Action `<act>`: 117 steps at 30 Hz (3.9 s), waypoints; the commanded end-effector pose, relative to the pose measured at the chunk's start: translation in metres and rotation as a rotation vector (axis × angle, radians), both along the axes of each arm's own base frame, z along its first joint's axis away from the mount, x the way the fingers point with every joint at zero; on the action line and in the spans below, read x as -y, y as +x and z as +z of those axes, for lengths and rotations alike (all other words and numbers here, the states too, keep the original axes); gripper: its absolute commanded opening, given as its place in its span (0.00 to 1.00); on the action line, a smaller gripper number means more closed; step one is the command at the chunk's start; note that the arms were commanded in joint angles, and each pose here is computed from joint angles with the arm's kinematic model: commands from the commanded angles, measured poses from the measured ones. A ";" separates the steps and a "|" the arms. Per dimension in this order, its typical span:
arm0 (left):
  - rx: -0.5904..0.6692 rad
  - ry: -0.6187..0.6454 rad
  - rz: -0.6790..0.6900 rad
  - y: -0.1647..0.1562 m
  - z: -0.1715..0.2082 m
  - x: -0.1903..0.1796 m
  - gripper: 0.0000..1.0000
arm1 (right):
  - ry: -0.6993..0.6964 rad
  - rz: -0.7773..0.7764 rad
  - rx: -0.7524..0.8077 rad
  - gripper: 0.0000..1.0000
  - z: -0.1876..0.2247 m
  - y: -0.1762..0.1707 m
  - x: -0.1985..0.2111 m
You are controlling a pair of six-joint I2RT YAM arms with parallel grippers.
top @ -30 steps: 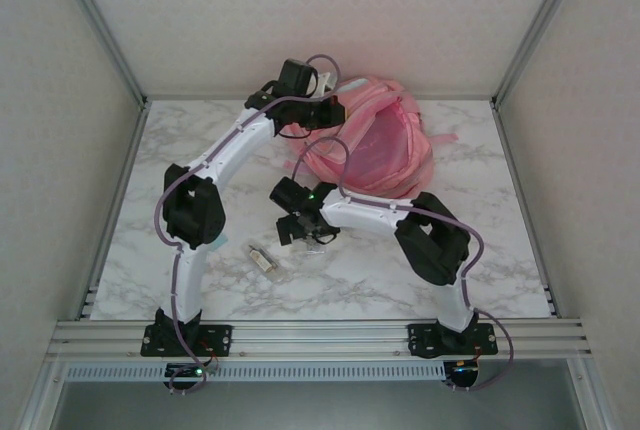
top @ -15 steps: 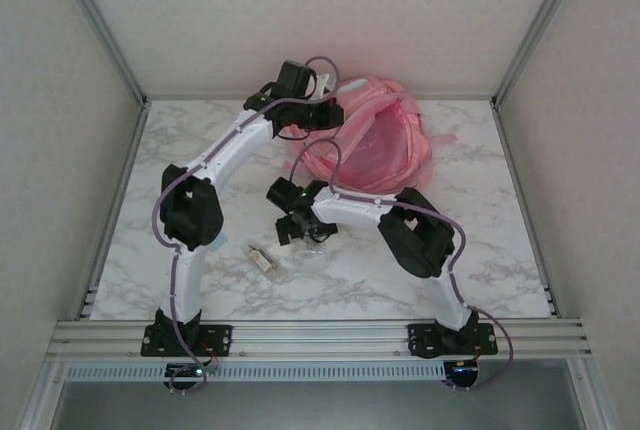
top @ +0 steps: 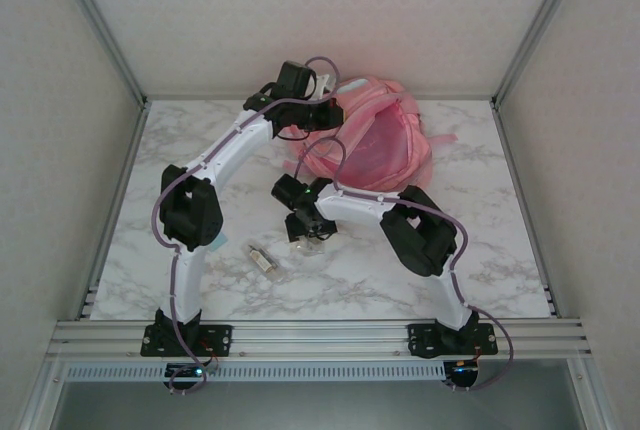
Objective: Pack the student bag
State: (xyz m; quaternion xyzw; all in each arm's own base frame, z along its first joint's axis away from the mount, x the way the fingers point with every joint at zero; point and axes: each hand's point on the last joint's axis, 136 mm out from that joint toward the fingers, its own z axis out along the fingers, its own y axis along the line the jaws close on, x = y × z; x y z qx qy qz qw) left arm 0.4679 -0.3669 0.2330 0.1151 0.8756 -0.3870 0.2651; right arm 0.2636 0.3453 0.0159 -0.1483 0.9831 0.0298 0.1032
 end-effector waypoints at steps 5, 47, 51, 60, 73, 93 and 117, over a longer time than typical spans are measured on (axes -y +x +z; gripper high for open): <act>0.085 -0.024 0.084 0.011 0.042 -0.026 0.00 | 0.057 0.025 -0.089 0.52 -0.004 -0.019 -0.004; 0.064 -0.077 0.129 0.026 0.049 -0.034 0.00 | 0.759 -0.279 0.125 0.00 0.167 0.070 0.106; 0.061 -0.081 0.108 0.017 0.051 -0.024 0.00 | 0.926 -0.370 0.174 0.00 0.175 0.111 0.105; 0.067 -0.095 0.055 -0.013 0.060 -0.002 0.00 | 1.156 -0.511 0.220 0.00 0.178 0.194 0.093; 0.085 -0.184 0.068 -0.052 0.087 0.006 0.00 | 1.320 -0.758 0.255 0.09 0.125 0.258 0.093; 0.057 -0.162 0.175 -0.028 0.053 0.006 0.00 | 0.563 -0.632 0.287 0.84 0.136 0.119 0.187; -0.061 0.020 0.476 0.000 -0.037 -0.135 0.84 | 0.490 -0.495 0.256 0.99 0.132 0.041 0.186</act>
